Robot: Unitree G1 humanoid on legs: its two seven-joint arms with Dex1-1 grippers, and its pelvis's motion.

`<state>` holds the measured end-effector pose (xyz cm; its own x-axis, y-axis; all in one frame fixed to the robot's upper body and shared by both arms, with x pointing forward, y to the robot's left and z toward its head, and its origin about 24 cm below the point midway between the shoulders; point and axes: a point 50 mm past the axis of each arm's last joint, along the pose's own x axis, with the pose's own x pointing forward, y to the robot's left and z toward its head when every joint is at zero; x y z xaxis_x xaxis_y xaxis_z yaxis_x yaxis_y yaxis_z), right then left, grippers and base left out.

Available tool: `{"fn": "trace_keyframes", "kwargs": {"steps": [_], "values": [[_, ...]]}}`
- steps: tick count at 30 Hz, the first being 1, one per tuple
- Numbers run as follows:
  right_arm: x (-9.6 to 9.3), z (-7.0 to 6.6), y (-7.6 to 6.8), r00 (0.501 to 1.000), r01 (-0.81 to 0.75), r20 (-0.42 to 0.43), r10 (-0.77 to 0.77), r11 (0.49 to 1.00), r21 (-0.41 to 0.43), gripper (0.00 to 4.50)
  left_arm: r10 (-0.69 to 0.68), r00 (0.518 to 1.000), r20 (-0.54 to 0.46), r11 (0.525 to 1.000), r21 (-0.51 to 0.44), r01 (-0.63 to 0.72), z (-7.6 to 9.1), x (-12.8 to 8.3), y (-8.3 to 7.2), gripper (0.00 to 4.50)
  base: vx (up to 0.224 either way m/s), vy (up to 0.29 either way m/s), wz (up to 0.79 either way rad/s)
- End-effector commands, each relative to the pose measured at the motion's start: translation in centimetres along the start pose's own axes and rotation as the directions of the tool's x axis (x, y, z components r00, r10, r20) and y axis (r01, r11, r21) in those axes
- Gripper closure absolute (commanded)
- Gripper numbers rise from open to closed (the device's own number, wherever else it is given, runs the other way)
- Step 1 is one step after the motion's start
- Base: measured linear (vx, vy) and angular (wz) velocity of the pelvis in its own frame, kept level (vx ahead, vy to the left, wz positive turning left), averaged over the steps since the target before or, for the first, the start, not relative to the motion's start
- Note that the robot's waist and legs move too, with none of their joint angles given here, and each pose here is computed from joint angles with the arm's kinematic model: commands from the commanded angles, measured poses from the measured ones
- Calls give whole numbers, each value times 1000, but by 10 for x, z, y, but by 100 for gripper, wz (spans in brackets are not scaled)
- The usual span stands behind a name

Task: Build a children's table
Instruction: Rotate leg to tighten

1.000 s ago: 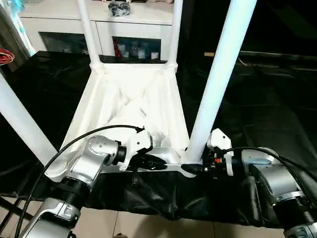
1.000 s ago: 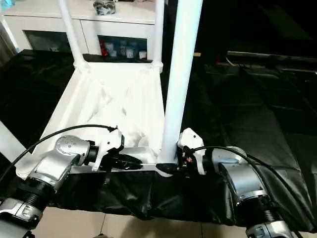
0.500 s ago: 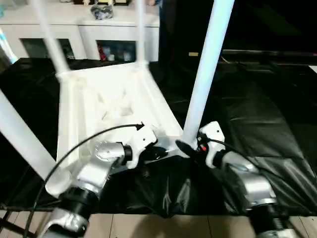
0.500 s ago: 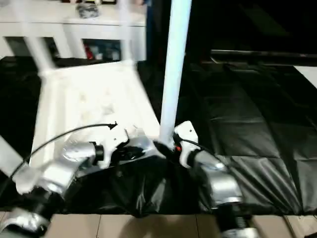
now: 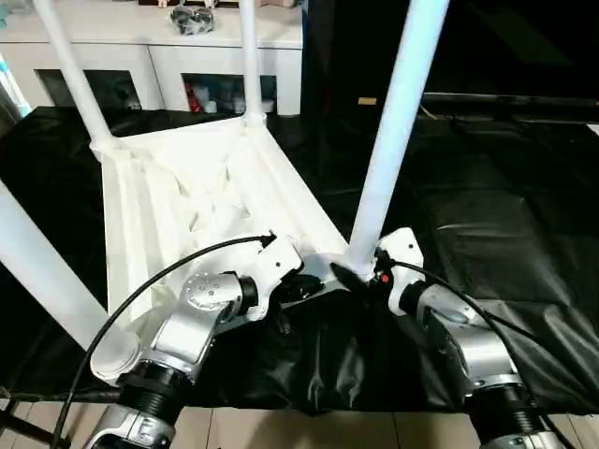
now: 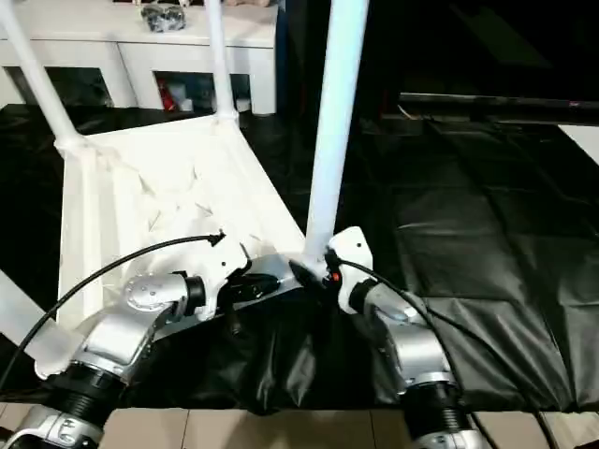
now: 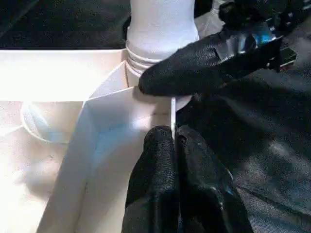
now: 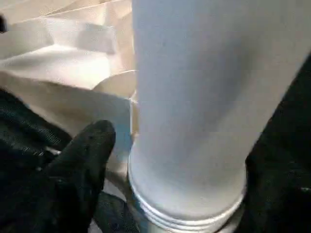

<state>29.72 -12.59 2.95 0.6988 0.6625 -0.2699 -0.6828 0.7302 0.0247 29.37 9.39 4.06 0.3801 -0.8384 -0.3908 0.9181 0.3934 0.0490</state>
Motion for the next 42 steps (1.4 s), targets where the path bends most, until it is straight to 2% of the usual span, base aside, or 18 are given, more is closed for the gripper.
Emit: {"fn": "trace_keyframes", "kwargs": {"steps": [1, 6, 10, 12, 14, 18, 23, 29, 30, 32, 34, 38, 39, 42], "values": [[10, 1, 24, 983, -182, -11, 182, 983, -16, 67, -136, 991, 19, 990, 50, 135, 9, 12, -12, 450, 0, 0, 0], [-1, 7, 13, 968, -251, -20, 250, 966, -55, 67, -187, 977, -101, 976, 94, 197, 2, 0, -3, 450, 0, 0, 0], [-6, 10, 7, 964, -266, -28, 265, 961, -77, 67, -168, 980, -108, 980, 92, 178, 4, -3, 3, 450, 0, 0, 0], [-11, 11, 1, 963, -268, -41, 265, 958, -97, 66, -182, 977, -109, 979, 72, 190, 4, -5, 5, 407, 0, 0, 0], [-13, 11, -2, 963, -269, -46, 265, 958, -103, 66, -186, 975, -122, 978, 73, 196, 3, -6, 5, 407, 0, 0, 0], [-16, 11, -5, 963, -269, -50, 265, 957, -105, 66, -166, 976, -145, 983, 59, 176, 0, -9, 8, 365, 0, 0, 0], [-16, 11, -3, 958, -285, -52, 281, 953, -107, 66, -158, 974, -163, 985, 35, 166, -5, -17, 10, 365, 0, 0, 0], [-15, 12, -3, 954, -300, -53, 296, 948, -111, 66, -164, 978, -127, 986, 14, 167, -4, -23, 10, 365, 0, 0, 0], [-15, 12, -3, 953, -301, -54, 297, 947, -112, 66, -160, 980, -116, 987, 11, 162, -3, -23, 11, 381, 0, 0, 0], [-15, 12, -4, 953, -302, -54, 297, 947, -112, 66, -157, 982, -105, 987, -1, 158, -4, -24, 11, 381, 0, 0, 0], [-15, 13, -4, 952, -304, -55, 300, 946, -114, 66, -163, 981, -107, 987, -5, 164, -5, -24, 11, 410, 0, 0, 0], [-15, 13, -5, 952, -307, -59, 302, 945, -117, 66, -205, 974, -94, 979, -25, 203, -6, -23, 7, 428, 0, 0, 0], [-15, 13, -5, 952, -307, -59, 302, 945, -117, 48, -205, 974, -94, 979, -25, 203, -6, -23, 7, 447, 0, 0, 0], [-14, 13, -8, 950, -309, -79, 301, 943, -124, 27, -207, 974, -96, 978, -18, 206, -8, -22, 5, 450, 0, 0, 0]]}}
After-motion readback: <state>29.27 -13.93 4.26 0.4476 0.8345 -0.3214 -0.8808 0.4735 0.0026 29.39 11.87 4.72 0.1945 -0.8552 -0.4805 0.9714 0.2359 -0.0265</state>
